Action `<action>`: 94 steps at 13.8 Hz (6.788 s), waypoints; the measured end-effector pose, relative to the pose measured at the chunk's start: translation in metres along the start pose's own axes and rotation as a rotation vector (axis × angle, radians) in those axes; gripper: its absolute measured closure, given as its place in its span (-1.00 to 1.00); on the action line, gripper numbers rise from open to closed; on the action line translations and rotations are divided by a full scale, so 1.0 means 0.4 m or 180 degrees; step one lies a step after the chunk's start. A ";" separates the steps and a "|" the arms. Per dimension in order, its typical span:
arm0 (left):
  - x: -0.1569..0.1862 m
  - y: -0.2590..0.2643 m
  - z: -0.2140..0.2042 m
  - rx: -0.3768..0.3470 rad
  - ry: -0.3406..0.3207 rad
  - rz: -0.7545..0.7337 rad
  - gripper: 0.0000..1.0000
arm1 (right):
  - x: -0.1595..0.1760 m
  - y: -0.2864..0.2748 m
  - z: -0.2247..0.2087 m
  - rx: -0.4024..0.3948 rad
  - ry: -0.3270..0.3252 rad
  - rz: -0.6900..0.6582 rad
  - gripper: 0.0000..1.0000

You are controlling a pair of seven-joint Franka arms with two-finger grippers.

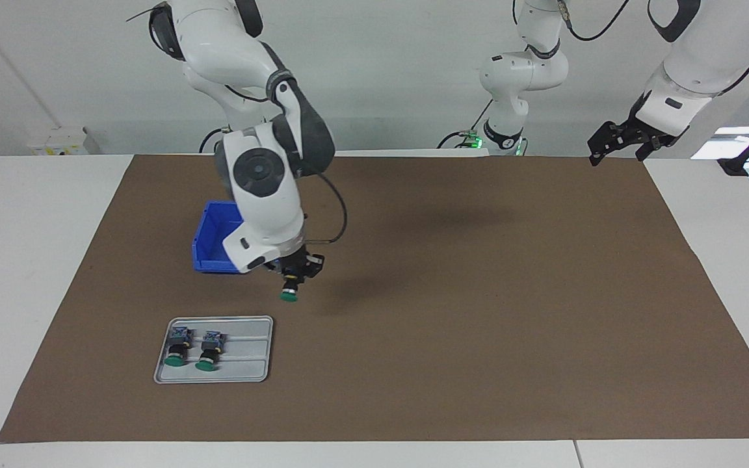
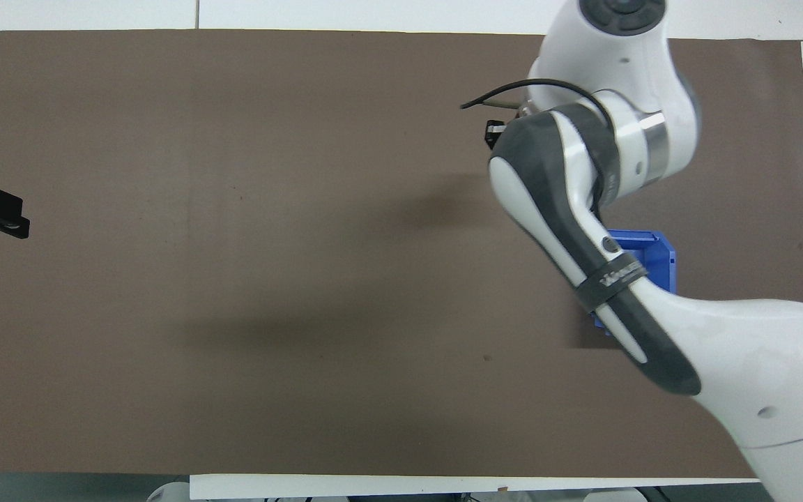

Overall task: Place and press button with both arms
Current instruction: 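Carry the button with the right gripper to the table center and release, then withdraw the right gripper while the left gripper reaches toward the button, then lower the left gripper over the button and grasp it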

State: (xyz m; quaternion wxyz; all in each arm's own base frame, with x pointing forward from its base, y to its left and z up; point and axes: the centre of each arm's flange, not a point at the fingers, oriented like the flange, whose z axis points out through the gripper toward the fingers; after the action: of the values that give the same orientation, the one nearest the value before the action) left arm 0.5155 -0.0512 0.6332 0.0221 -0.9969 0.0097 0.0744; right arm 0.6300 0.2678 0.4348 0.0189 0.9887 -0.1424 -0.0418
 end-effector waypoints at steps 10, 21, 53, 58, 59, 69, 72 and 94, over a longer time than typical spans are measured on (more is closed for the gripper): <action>-0.002 -0.001 -0.002 0.0000 0.0005 -0.0003 -1.00 | -0.141 -0.135 0.029 -0.0091 -0.0155 0.1743 0.34; -0.002 -0.003 -0.002 -0.0001 0.0003 -0.0009 -1.00 | -0.355 -0.326 0.210 0.0042 -0.0175 0.4038 0.34; -0.016 0.043 0.017 0.0037 -0.0065 -0.0710 -1.00 | -0.136 0.029 -0.098 -0.0112 -0.0180 0.1975 -0.96; -0.034 0.228 0.083 0.0068 0.0061 -0.1375 -1.00 | 0.020 0.453 -0.243 -0.0035 -0.0263 0.0627 -0.96; -0.042 0.266 0.096 0.0053 0.0082 -0.1559 -1.00 | 0.032 0.512 -0.261 -0.0007 -0.0247 0.0426 -0.96; -0.060 0.534 0.234 -0.0549 0.0096 -0.3542 -1.00 | -0.022 0.813 -0.448 -0.0011 0.0009 -0.0850 -0.96; -0.060 0.644 0.325 -0.0490 0.0011 -0.3823 -1.00 | -0.027 0.814 -0.447 -0.0048 -0.0004 -0.0887 -0.96; -0.020 1.038 0.765 -0.0307 -0.0092 -0.4735 -0.70 | -0.014 0.890 -0.448 -0.0052 0.0027 -0.0836 -0.96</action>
State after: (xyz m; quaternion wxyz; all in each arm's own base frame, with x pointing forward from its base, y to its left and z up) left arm 0.4528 -0.4518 0.3144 0.0229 -0.7391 -0.6711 0.0532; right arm 0.5407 -0.0674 0.6311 0.0219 0.9989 -0.0112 -0.0410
